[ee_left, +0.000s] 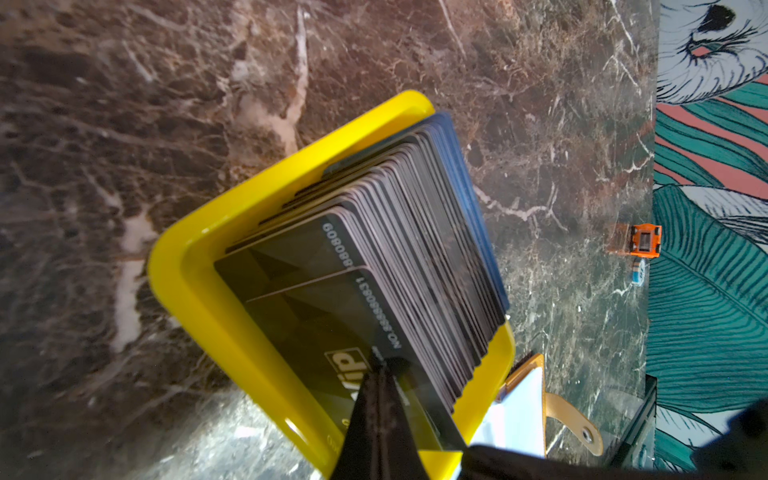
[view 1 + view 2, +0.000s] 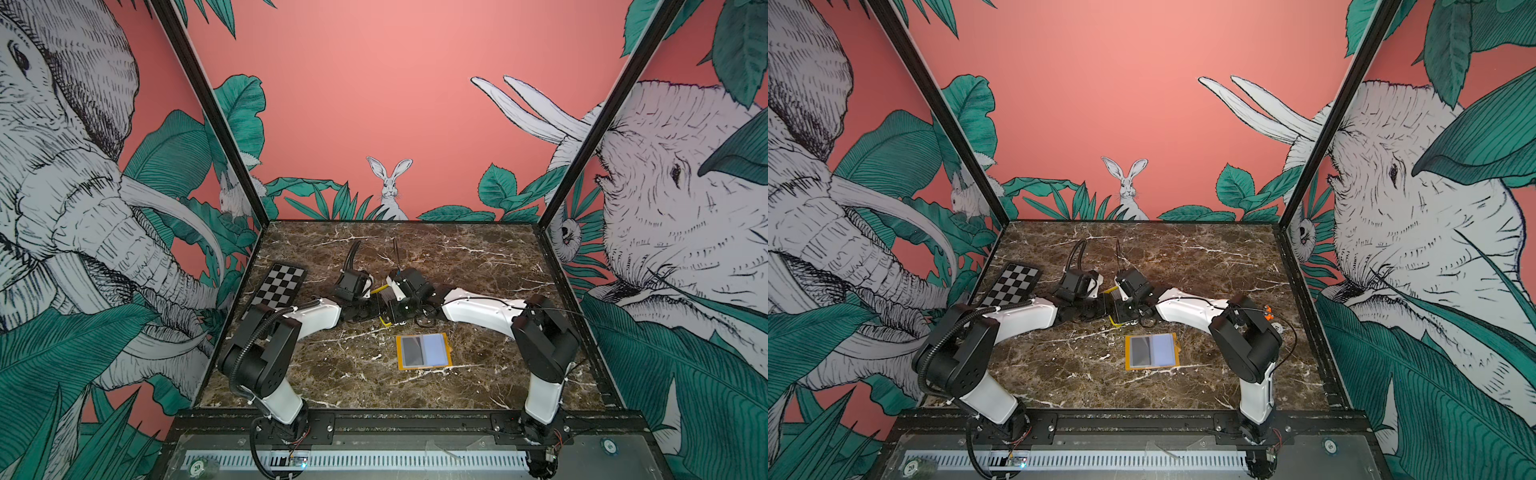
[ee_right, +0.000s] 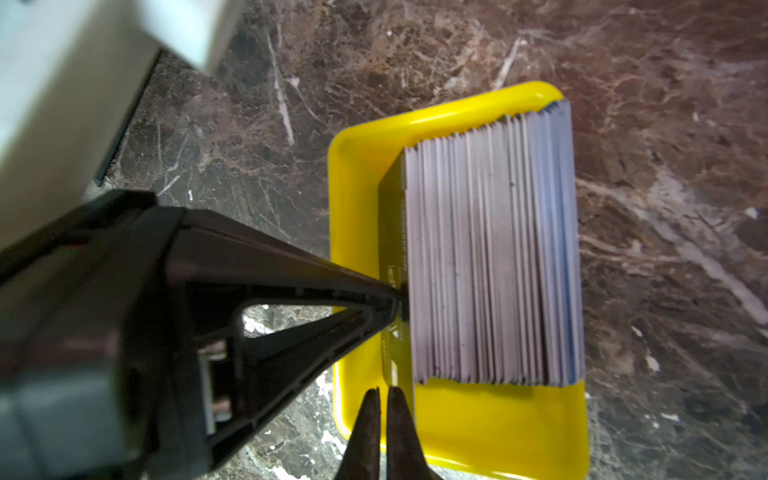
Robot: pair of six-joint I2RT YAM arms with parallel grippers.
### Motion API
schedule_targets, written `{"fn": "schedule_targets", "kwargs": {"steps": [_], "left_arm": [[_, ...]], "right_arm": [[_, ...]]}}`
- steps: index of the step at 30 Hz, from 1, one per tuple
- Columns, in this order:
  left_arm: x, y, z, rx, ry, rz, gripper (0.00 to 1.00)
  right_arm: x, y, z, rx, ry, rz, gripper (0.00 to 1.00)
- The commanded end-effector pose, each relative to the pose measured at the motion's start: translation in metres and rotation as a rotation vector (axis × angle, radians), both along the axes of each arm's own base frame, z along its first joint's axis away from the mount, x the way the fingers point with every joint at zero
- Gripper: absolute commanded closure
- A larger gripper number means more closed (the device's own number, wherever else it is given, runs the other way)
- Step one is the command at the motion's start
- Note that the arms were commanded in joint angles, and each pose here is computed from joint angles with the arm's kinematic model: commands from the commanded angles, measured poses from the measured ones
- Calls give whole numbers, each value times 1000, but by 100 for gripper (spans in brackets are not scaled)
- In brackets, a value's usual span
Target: Put the credit cards into the card holder
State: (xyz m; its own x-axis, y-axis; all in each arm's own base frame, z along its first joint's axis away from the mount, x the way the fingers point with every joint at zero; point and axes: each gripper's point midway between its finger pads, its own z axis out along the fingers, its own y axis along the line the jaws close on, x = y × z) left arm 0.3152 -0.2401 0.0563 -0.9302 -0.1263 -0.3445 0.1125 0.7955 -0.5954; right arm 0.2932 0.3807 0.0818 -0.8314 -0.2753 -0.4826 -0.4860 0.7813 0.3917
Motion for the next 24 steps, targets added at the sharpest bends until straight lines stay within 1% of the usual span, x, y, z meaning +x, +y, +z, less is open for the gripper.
{"fn": "schedule_targets", "kwargs": {"steps": [1, 6, 11, 19, 22, 24], "left_arm": [[1, 2, 15, -22, -33, 7, 100], [0, 3, 16, -22, -35, 11, 100], [-2, 3, 15, -27, -29, 6, 100], [-2, 3, 14, -21, -26, 4, 100], [-3, 3, 13, -22, -20, 3, 100], [-3, 2, 12, -24, -17, 2, 100]], "right_arm": [[-3, 9, 1, 3, -3, 28, 92], [-2, 6, -2, -24, -13, 18, 92], [5, -10, -4, -89, -44, -45, 86], [6, -11, -6, -98, -45, -49, 79], [6, -11, -8, -106, -39, -43, 79], [5, -9, -9, -104, -35, -38, 82]]}}
